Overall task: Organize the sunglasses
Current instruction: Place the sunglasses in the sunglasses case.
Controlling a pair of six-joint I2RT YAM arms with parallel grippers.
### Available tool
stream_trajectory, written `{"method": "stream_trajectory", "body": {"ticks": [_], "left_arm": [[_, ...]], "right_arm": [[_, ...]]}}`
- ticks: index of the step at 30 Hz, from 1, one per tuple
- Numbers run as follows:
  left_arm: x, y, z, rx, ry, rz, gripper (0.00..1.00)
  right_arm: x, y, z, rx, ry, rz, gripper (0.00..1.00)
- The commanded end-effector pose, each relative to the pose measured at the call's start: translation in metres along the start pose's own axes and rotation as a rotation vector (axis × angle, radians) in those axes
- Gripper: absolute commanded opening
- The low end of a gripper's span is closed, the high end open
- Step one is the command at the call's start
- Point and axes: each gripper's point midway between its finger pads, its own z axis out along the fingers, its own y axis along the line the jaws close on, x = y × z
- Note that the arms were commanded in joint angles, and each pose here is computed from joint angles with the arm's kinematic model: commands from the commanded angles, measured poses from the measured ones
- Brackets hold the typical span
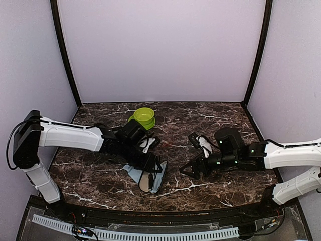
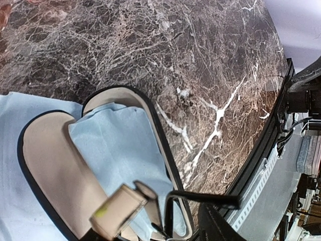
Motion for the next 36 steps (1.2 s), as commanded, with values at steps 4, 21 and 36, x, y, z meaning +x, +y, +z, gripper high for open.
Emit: {"method": "stream_trajectory", "body": {"ticks": [4,21,36], "left_arm": [[-0.006,-0.002,-0.002,0.016,0.037,-0.012,0.35],[-0.005,0.004,0.012,0.002,0.136,-0.058,0.36],[0.000,0.010,0.019,-0.014,0.178,-0.112,0.39]], "right_arm": [[-0.006,0.004,-0.003,-0.012,-0.045,-0.019,0.83],[0.002,-0.001,-0.008,-0.002,-0.052,-0.010,0.83],[0.006,-0.003,-0.008,-0.003,-0.052,-0.011,0.83]]}}
